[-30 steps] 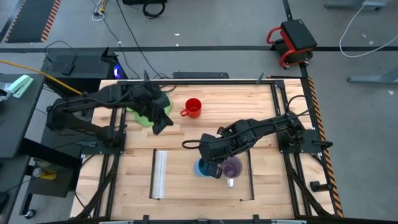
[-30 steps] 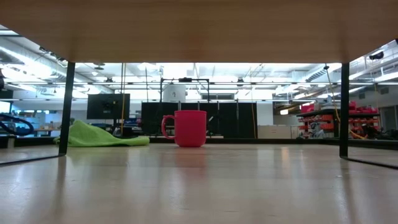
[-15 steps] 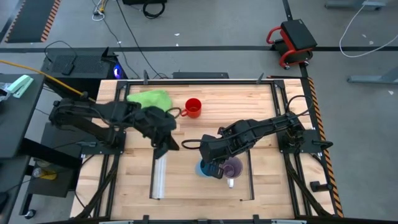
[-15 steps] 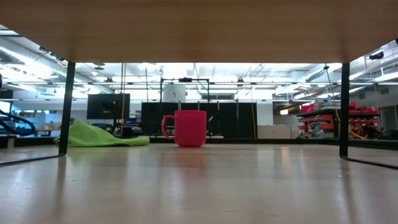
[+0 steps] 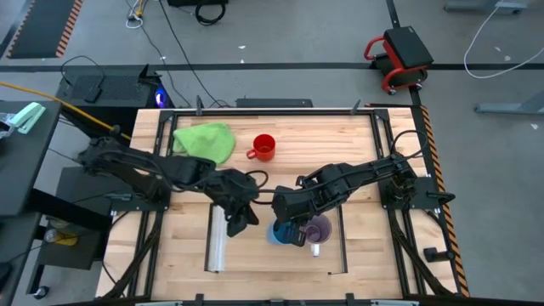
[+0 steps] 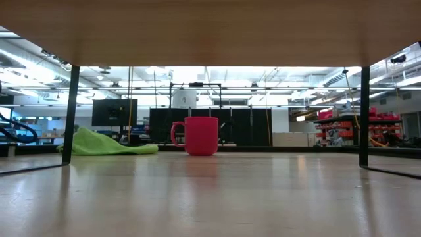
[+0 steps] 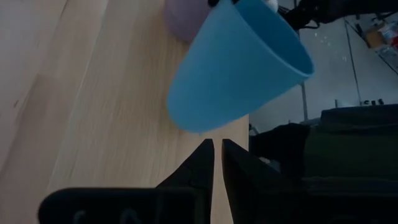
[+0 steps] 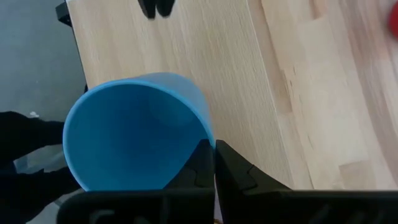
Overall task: Stack small to large cups/mugs on shelf
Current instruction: Put the blue cup on the shelf
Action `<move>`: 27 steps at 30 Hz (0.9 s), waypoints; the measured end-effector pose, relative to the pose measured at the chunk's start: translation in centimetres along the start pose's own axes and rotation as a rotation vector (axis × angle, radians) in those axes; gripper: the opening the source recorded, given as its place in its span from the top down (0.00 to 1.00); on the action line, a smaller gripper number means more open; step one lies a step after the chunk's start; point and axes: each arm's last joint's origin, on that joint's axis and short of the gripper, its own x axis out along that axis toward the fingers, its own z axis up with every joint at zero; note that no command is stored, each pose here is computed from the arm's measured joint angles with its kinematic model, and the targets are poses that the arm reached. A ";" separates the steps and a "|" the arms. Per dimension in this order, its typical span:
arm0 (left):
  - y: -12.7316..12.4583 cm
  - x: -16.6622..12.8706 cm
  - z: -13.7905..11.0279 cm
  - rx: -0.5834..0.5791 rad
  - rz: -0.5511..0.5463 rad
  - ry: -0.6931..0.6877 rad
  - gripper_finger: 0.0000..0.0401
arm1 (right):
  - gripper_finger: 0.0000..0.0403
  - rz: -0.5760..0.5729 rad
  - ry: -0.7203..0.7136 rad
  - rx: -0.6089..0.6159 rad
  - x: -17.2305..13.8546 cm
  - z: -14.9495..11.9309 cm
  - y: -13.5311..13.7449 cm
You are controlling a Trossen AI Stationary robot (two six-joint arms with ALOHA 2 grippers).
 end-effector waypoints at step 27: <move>-0.3 0.5 0.2 0.002 -0.025 -0.020 0.91 | 0.98 -0.012 0.001 -0.036 1.3 0.8 -0.1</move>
